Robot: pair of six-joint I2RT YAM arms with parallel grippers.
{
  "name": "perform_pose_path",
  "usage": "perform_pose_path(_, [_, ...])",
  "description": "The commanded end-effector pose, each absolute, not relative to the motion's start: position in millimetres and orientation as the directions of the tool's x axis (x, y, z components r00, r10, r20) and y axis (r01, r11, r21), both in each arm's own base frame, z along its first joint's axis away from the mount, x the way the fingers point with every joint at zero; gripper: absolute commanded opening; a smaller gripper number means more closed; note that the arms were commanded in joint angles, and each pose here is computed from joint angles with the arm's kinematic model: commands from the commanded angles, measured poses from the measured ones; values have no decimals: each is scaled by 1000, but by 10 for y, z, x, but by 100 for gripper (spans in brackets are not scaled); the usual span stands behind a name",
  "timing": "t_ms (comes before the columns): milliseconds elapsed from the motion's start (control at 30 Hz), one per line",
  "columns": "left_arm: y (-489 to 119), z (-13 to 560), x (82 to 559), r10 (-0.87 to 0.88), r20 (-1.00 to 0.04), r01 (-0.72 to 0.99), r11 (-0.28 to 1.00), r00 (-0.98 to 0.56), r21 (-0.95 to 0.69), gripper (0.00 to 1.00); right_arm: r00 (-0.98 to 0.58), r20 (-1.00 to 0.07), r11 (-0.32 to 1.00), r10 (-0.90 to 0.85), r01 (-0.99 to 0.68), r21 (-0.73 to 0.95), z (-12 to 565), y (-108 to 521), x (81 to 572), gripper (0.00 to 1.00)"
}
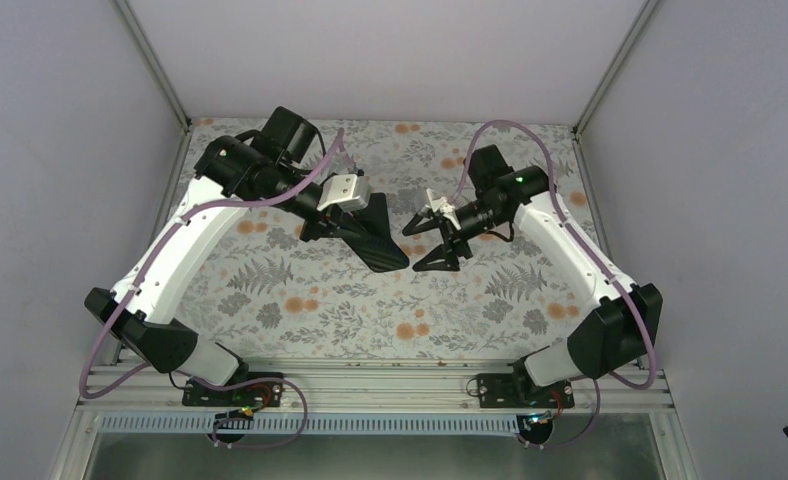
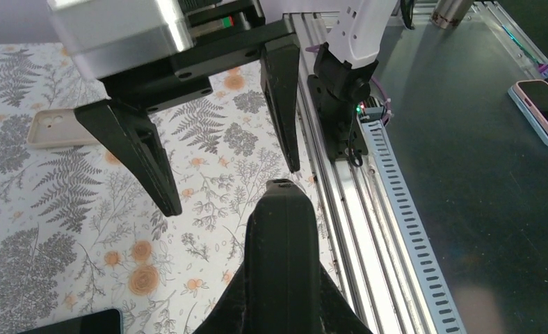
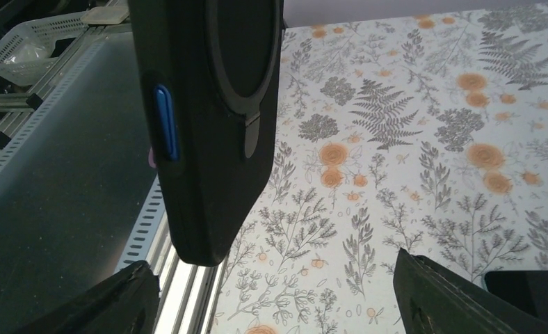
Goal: Take the phone out of the phone case
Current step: Remove the phone case from the phone.
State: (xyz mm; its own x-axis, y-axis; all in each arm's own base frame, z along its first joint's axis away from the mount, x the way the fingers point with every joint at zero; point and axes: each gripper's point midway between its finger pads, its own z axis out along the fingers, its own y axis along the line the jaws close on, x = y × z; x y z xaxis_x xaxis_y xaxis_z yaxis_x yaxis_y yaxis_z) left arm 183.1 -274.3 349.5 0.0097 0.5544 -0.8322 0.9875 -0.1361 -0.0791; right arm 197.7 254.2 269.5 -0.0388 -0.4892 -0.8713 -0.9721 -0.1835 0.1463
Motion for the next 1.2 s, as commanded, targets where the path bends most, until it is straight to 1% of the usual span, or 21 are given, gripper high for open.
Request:
perform_pose_path(0, [-2782,3694,1812,499,-865,986,-163,45,-42,2,-64,-885,-202,-460,-964,174,2677,2604,1914,86])
perform_pose_path(300, [-2798,3696,1820,496,-868,985,-164,35,-54,2,-65,-890,-203,-451,-964,173,2677,2644,1958,85])
perform_pose_path(467, [-2808,3703,1811,490,-871,983,-169,27,-65,2,-64,-892,-191,-448,-967,166,2692,2673,2029,84])
perform_pose_path(600, [-2812,3722,1794,481,-876,982,-176,25,-69,2,-67,-881,-132,-468,-981,144,2661,2701,2188,81])
perform_pose_path(733, [-2814,3729,1754,468,-883,978,-192,20,-80,2,-49,-872,-41,-487,-996,79,2622,2700,2423,83])
perform_pose_path(800, [-2809,3729,1737,465,-885,977,-197,22,-79,2,-30,-869,-45,-493,-997,60,2618,2679,2470,84])
perform_pose_path(900, [-2806,3728,1722,462,-887,976,-199,18,-84,2,-38,-864,-81,-502,-993,90,2627,2665,2489,84])
perform_pose_path(1167, [-2798,3709,1675,458,-889,973,-211,16,-91,2,-8,-869,-72,-495,-996,50,2762,2709,2638,84])
